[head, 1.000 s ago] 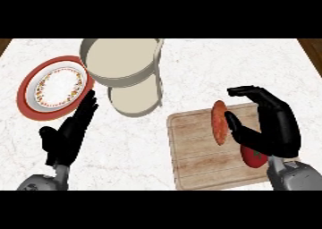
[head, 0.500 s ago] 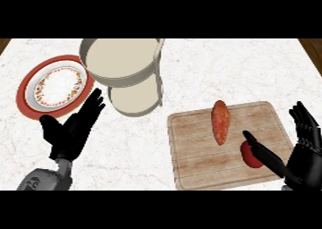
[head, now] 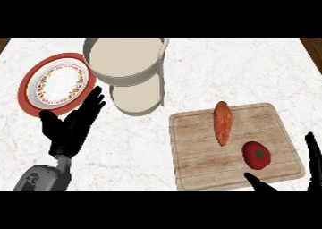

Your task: Pick the sweet potato from the cutting board and place it in the tiered basket

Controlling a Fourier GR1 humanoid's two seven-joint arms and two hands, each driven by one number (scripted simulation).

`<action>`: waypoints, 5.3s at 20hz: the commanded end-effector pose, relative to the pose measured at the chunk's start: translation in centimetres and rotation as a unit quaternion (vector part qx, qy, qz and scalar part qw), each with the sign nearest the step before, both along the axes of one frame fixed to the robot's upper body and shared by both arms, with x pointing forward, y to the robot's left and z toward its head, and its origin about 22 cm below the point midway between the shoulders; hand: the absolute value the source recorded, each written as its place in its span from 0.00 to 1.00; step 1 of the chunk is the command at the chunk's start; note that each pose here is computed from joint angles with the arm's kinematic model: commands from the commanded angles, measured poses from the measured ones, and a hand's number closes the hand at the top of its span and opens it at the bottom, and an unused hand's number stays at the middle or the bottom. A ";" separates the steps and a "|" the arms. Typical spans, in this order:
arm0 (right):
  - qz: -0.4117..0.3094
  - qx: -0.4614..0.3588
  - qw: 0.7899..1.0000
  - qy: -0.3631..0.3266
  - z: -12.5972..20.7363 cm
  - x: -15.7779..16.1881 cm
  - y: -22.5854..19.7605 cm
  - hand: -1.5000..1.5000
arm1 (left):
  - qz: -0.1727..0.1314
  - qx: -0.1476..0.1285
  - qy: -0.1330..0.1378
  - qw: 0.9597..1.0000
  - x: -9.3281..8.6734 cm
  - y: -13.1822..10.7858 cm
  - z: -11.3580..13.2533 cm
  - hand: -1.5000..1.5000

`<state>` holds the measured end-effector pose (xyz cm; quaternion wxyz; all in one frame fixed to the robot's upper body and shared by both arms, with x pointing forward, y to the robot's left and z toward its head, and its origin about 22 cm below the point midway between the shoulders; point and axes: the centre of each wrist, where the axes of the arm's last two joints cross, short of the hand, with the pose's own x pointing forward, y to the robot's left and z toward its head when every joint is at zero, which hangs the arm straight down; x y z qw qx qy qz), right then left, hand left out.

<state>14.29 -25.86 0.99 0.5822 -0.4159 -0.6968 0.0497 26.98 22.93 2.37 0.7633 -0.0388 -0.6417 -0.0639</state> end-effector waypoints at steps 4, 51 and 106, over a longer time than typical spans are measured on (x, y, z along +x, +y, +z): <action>-0.081 -0.072 0.988 0.111 2.4 -2.3 0.4 0.00 | -0.010 -0.004 0.000 1.000 -0.2 -0.8 0.2 0.50; -0.186 -0.094 0.930 0.302 4.7 10.0 13.6 0.00 | -0.012 -0.012 -0.001 1.000 0.4 0.0 -0.6 0.50; -0.218 0.007 0.943 0.252 1.6 9.6 16.4 1.00 | 0.002 -0.003 0.016 1.000 0.9 0.0 -0.4 0.50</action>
